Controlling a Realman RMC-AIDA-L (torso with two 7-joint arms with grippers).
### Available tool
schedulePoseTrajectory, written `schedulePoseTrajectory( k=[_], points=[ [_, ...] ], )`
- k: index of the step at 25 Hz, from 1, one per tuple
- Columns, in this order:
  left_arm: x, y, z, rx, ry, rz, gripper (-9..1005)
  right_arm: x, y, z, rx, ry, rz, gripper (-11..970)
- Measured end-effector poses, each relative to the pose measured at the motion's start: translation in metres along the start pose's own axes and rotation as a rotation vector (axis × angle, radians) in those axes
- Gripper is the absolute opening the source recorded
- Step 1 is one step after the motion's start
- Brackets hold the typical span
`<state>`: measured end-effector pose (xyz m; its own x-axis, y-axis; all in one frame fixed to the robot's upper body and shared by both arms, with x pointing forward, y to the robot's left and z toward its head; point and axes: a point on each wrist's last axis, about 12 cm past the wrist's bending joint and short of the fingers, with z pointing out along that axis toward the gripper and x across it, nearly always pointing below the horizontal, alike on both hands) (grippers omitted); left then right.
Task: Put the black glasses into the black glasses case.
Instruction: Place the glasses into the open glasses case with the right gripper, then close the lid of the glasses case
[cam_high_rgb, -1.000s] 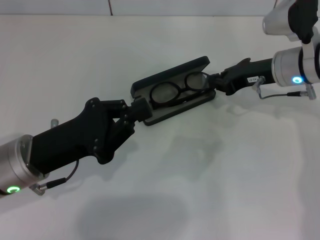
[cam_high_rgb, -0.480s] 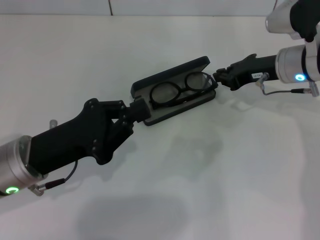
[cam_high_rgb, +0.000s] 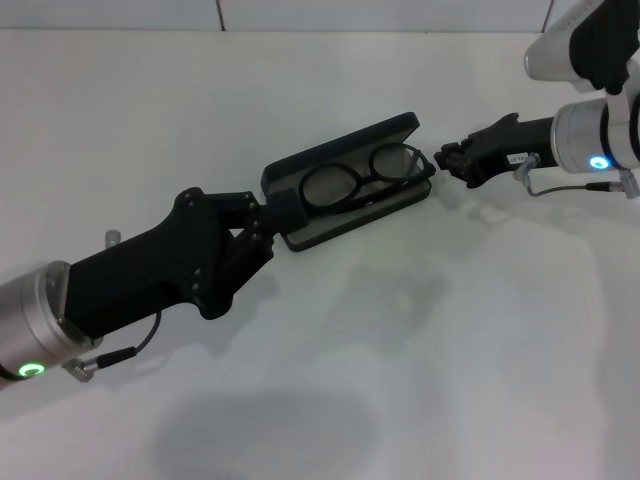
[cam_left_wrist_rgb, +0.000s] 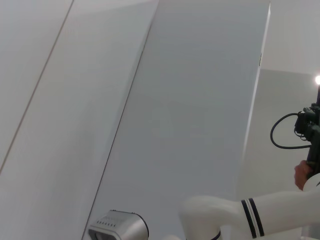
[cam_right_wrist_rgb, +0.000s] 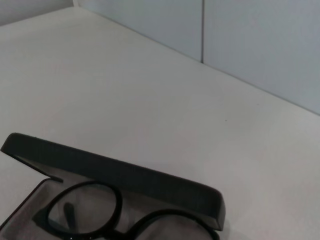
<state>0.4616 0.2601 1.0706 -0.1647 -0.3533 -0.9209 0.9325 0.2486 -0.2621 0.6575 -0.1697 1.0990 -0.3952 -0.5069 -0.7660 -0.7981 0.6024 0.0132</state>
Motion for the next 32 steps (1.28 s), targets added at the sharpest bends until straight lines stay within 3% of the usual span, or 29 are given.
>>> schedulePoseTrajectory(
  k=[19, 27, 30, 32],
  points=[
    [-0.001, 0.002, 0.003, 0.006, 0.002, 0.004, 42, -0.003, 0.010, 0.003, -0.070, 0.005, -0.004, 82],
    [-0.001, 0.002, 0.000, -0.003, 0.000, 0.006, 41, 0.001, 0.003, -0.002, -0.027, -0.054, 0.016, 82],
    [-0.009, 0.009, 0.000, -0.016, 0.000, 0.022, 41, 0.004, 0.003, -0.016, -0.033, -0.138, 0.030, 82],
    [-0.019, 0.022, 0.008, -0.019, 0.010, 0.028, 41, 0.010, 0.009, -0.027, -0.047, -0.178, 0.016, 82]
  ],
)
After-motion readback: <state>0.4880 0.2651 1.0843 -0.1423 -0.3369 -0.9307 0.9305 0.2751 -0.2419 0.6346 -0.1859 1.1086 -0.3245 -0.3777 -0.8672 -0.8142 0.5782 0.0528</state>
